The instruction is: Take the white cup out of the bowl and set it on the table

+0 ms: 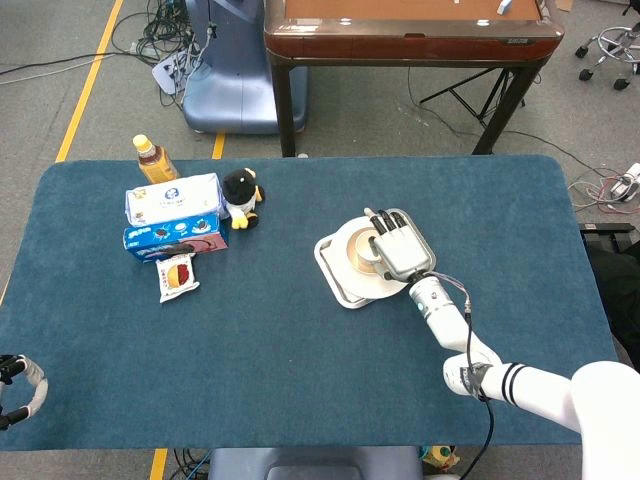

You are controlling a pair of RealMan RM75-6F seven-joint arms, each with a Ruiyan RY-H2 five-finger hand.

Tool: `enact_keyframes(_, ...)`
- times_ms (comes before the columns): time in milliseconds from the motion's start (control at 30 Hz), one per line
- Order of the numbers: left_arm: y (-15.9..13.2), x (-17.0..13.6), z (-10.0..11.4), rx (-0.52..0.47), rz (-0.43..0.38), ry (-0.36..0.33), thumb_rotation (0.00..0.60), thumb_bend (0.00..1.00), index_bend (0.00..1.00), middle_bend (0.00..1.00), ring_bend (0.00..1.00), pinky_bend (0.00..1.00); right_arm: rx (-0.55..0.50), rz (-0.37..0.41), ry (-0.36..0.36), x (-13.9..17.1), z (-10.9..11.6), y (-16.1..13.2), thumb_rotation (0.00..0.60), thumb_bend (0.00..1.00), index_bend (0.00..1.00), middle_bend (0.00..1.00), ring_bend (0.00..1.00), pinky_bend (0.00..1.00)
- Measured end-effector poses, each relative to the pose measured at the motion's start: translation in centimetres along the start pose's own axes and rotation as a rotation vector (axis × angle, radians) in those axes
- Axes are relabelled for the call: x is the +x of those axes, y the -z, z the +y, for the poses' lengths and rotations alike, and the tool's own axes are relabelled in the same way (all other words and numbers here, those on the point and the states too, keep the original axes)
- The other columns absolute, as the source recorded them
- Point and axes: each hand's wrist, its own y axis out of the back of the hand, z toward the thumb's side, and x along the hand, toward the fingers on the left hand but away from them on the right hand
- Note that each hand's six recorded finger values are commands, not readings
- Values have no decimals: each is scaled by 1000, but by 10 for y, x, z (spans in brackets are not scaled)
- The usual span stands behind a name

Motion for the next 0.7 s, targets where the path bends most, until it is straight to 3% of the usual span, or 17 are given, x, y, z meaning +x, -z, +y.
enact_keyframes(700,1,0,2,-3,4,-7,600,557,565,495,334,450,1,-21,-5,0,-3,6,600,448,597,18,0,83)
